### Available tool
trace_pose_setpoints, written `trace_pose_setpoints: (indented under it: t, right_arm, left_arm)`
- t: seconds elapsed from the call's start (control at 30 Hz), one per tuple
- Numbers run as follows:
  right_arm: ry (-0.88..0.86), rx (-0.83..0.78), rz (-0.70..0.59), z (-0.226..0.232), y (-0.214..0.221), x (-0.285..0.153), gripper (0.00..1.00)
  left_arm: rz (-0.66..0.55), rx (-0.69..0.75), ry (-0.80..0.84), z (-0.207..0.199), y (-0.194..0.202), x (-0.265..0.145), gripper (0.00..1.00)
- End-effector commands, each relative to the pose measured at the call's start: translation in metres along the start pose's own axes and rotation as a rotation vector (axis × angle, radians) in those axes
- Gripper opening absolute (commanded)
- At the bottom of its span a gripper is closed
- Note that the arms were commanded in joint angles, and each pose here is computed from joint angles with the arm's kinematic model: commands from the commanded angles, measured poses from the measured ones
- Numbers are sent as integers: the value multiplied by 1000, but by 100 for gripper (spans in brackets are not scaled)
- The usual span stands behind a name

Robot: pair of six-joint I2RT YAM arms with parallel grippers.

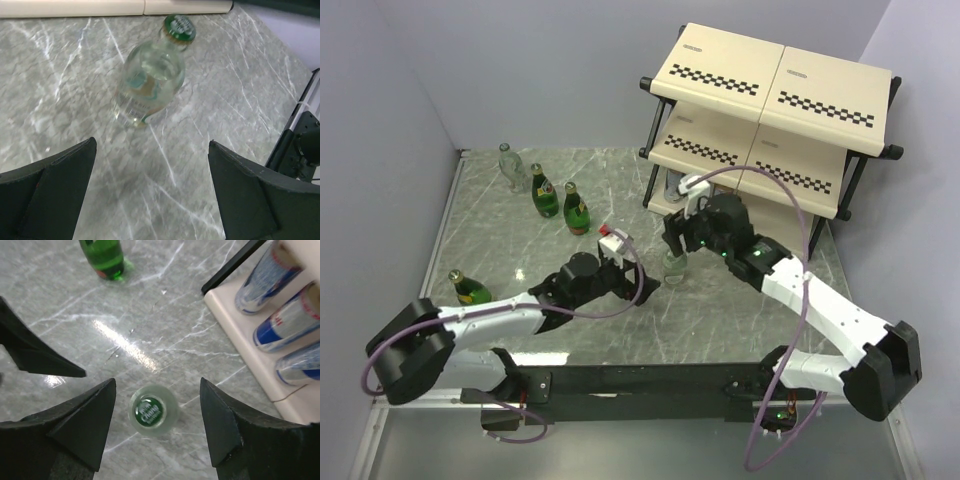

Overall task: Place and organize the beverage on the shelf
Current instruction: Move the drink to the center of the board, then pick up the drink from the center of the board.

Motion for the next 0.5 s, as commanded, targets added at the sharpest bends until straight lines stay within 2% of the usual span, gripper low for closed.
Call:
trace_pose_setpoints:
  t: [0.0, 0.23, 0.47]
  right_arm:
    - [-46, -11, -83, -12, -31, -33, 74]
    - [-65, 43, -129, -39, -37, -77, 74]
    - [-131, 33, -185, -32, -35, -119, 74]
  left_arm:
    - [-31, 37, 15, -12, -19, 16, 100]
    - [26, 51, 3, -15, -11, 46, 100]
    - [67, 82, -168, 0, 0, 74, 100]
Point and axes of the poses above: each gripper's point midway between its finger pads, its own x axis out along the fingers, its own z axis along the line the jaws close on, y = z × x, the point moved 4 cm from there along -x, back along the fingers, and after that the axes turned 4 degrees about -x, right-handed, at the moved point
